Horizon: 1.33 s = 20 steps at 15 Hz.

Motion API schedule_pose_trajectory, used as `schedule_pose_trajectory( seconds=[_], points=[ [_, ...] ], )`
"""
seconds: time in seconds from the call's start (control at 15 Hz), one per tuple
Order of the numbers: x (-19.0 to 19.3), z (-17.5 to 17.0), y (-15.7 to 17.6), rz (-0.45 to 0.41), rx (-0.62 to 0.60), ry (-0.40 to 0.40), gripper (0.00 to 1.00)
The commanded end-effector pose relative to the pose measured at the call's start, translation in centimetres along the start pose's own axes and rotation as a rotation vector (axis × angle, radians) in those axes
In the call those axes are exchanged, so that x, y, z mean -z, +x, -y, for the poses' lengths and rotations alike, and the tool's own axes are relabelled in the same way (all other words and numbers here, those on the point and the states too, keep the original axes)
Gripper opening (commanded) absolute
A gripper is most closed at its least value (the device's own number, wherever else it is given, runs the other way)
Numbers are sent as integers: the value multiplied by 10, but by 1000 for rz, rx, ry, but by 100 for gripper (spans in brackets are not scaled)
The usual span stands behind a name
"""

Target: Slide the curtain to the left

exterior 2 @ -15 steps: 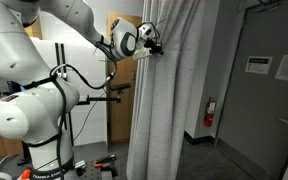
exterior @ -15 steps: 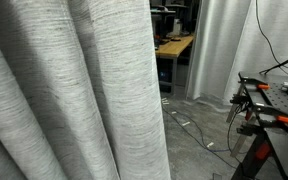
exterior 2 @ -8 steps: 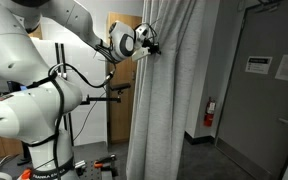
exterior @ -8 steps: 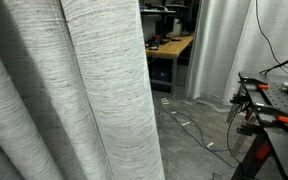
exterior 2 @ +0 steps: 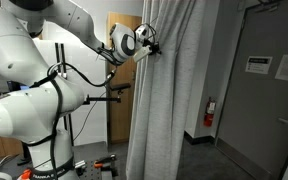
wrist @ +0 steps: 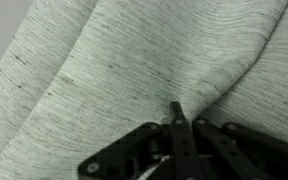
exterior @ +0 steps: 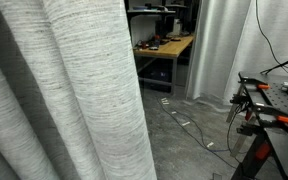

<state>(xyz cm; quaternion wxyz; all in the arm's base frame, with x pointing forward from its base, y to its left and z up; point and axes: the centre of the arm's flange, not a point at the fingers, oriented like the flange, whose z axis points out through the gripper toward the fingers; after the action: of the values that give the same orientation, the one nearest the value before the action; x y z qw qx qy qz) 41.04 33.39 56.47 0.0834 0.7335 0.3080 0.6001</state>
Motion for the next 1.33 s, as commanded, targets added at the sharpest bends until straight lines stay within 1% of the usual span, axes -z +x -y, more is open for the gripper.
schedule_pose_trajectory(
  seconds=[0.0,0.4,0.47,0.67,0.8,0.93,1.27],
  points=[
    [-17,66,-33,85,67,95,0],
    [-22,73,-30,28,134,81,0],
    [-22,75,-31,33,139,83,0],
    [-25,80,-32,3,167,61,0],
    [-27,82,-34,8,181,58,0],
    [-27,84,-36,37,177,57,0],
    [-26,85,-38,47,171,50,0]
  ],
)
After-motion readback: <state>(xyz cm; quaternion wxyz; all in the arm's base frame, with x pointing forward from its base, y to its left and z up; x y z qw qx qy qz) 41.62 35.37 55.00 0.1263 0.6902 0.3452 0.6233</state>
